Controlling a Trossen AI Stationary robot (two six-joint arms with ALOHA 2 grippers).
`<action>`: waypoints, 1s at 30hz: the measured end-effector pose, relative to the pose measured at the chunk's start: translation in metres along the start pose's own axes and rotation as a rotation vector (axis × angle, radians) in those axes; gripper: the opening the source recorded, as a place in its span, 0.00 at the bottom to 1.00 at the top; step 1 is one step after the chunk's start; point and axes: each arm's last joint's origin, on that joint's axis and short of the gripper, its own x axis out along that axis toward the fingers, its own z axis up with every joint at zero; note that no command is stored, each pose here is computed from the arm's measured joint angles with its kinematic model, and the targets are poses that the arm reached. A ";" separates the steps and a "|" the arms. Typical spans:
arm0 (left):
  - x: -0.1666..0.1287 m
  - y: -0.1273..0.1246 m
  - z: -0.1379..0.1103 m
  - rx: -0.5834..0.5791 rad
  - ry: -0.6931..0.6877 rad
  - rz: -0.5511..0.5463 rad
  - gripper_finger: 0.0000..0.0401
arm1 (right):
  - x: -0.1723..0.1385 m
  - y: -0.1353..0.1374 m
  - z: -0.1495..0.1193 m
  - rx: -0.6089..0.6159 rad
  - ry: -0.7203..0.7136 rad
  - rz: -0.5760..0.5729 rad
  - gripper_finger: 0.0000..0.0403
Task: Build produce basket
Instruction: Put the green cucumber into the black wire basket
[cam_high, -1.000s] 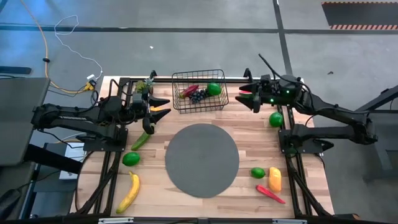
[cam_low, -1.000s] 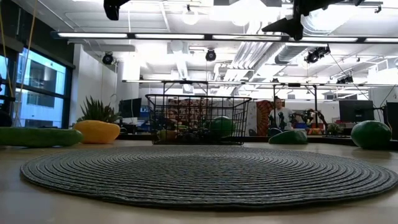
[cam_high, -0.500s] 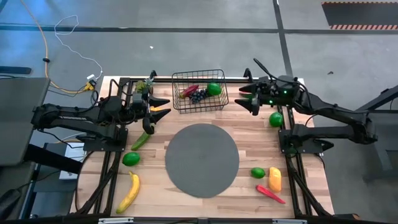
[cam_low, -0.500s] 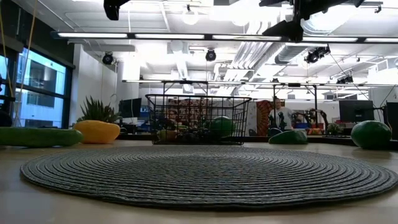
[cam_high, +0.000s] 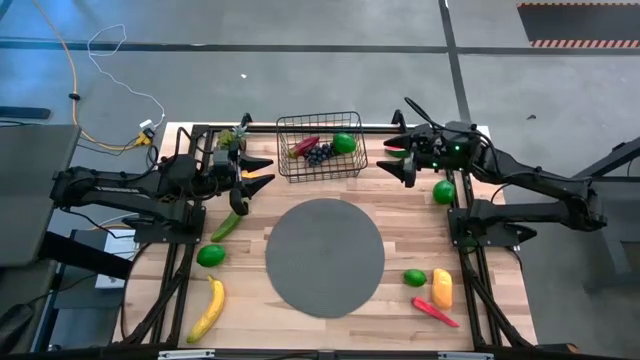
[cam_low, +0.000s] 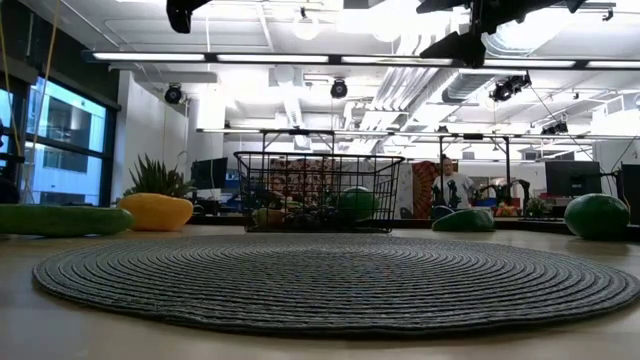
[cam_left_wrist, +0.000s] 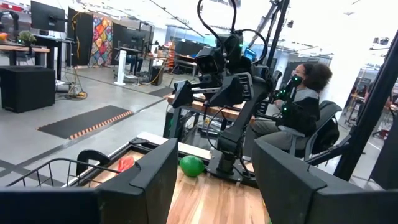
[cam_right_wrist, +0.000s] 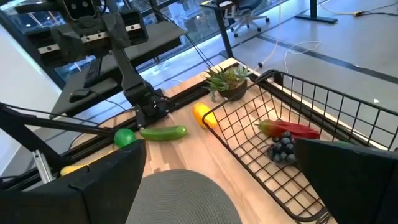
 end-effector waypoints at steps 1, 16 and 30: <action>0.000 0.000 0.000 0.000 0.000 0.001 0.48 | 0.000 0.000 0.000 -0.002 0.001 0.000 0.97; 0.000 0.000 0.000 0.000 0.000 0.002 0.48 | -0.030 0.003 -0.021 -0.018 0.164 -0.034 0.97; 0.000 0.000 0.000 0.000 -0.001 0.010 0.48 | -0.025 0.001 -0.045 0.066 -0.188 0.107 0.97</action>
